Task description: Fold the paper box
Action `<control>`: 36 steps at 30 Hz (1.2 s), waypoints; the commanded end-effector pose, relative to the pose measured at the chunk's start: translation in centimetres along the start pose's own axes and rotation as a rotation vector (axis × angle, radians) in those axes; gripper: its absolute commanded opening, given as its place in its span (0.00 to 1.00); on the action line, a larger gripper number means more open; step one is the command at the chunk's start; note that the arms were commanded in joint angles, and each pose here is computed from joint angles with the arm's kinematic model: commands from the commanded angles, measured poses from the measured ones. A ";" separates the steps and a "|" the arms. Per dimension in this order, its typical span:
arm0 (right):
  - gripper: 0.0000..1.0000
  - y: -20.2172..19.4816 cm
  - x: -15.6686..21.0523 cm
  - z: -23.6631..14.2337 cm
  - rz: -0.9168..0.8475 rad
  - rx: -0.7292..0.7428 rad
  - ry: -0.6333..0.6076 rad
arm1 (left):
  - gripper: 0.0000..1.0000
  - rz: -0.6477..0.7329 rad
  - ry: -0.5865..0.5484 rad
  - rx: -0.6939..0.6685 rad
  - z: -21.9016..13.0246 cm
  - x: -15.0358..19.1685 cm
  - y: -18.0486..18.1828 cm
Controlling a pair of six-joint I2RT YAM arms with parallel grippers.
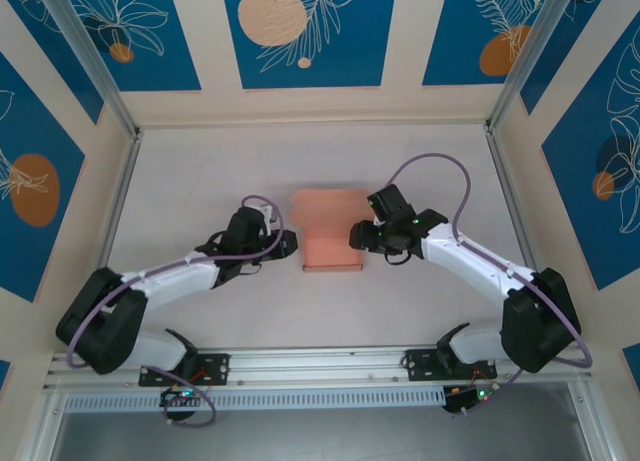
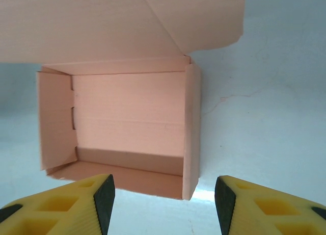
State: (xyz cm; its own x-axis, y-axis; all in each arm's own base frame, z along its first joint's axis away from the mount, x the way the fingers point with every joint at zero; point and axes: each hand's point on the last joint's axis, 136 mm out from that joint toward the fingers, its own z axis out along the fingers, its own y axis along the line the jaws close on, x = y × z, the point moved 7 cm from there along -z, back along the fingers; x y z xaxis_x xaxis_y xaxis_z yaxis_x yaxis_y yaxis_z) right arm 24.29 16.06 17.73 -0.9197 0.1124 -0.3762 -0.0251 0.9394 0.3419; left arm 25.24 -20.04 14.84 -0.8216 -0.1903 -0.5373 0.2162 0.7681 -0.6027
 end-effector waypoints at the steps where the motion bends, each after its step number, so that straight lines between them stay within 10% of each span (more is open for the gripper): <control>1: 0.57 0.8 -1.0 -3.4 -0.067 -0.075 -0.037 | 0.40 0.064 -0.094 -0.036 -2.5 -2.4 -0.5; 5: 0.60 0.5 -2.5 -6.1 -0.116 -0.097 -0.095 | 0.68 0.358 -0.118 -0.033 -4.5 -5.1 -1.8; 11: 0.72 0.1 -5.5 -8.2 -0.284 -0.230 -0.145 | 0.73 0.903 -0.079 0.085 -4.9 -5.8 -3.3; 23: 0.65 -1.0 -7.1 -6.0 -0.362 -0.391 -0.242 | 0.72 0.706 -0.201 0.287 -0.9 -6.8 -0.3; 36: 0.84 -2.0 -8.1 -1.0 -0.416 -0.289 -0.219 | 0.60 0.671 -0.157 0.305 2.6 -7.2 0.9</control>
State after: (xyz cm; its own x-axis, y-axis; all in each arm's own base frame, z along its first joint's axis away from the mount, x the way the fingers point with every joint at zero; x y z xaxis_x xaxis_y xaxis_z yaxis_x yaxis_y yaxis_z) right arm 30.90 12.74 21.99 -0.7297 -0.1261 -0.6720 -0.4755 0.7999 0.3661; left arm 31.67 -18.98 15.32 -0.4287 0.1873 -0.8838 0.7695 0.5883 -0.2486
